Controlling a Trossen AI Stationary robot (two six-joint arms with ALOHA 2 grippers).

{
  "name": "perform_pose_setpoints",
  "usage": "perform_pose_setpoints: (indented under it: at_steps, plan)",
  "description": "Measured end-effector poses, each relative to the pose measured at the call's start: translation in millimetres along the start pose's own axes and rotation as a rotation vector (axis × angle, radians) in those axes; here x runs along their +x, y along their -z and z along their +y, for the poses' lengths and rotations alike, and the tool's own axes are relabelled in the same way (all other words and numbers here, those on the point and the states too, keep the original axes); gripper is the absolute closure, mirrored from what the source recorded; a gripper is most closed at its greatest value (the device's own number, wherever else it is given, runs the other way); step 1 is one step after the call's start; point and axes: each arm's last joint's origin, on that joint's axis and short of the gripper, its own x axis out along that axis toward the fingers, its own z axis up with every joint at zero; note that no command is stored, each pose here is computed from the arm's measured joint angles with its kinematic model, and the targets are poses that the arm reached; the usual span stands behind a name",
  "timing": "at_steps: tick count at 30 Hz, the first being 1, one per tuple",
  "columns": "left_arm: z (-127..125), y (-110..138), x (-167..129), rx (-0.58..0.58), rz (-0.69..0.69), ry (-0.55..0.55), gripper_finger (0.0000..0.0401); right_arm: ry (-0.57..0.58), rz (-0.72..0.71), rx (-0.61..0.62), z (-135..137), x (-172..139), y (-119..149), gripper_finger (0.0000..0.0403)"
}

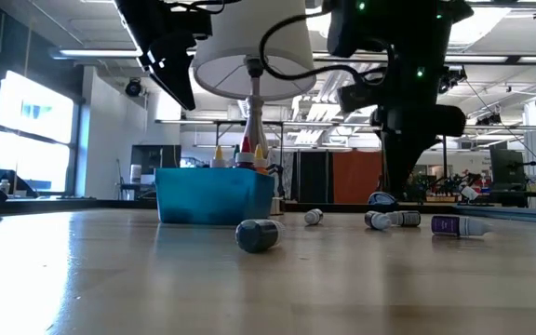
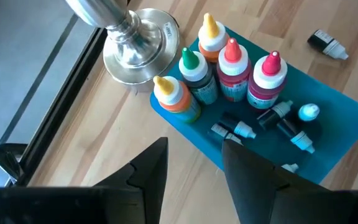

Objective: Pick & Place food coloring
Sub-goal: Put the small black food coloring bottle into the blue bin

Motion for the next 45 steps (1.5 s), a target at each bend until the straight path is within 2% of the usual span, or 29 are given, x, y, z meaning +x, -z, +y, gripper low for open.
perform_pose_setpoints:
  at_steps: [3,5,11,17,26,36,45]
  plan:
    - [0,1,0,0.002,0.006,0.001,0.0254,-0.009,0.023,-0.102,-11,2,-1,0.0234]
    - [0,1,0,0.001,0.006,0.006,0.0254,-0.036,0.030,-0.128,-16,4,-3,0.0234]
    - [0,1,0,0.001,0.007,0.006,0.0254,-0.133,0.060,-0.076,-28,8,-6,0.0234]
    - [0,1,0,0.002,0.006,0.005,0.0254,-0.102,0.054,-0.042,-38,11,-8,0.0234]
    - [0,1,0,0.003,0.008,0.005,0.0254,-0.119,0.043,-0.001,-42,13,-11,0.0234]
    - [0,1,0,0.003,0.008,0.004,0.0254,-0.155,0.076,0.025,-37,42,13,0.0234]
    - [0,1,0,0.002,0.007,0.004,0.0254,-0.168,0.016,-0.017,-35,62,33,0.0243]
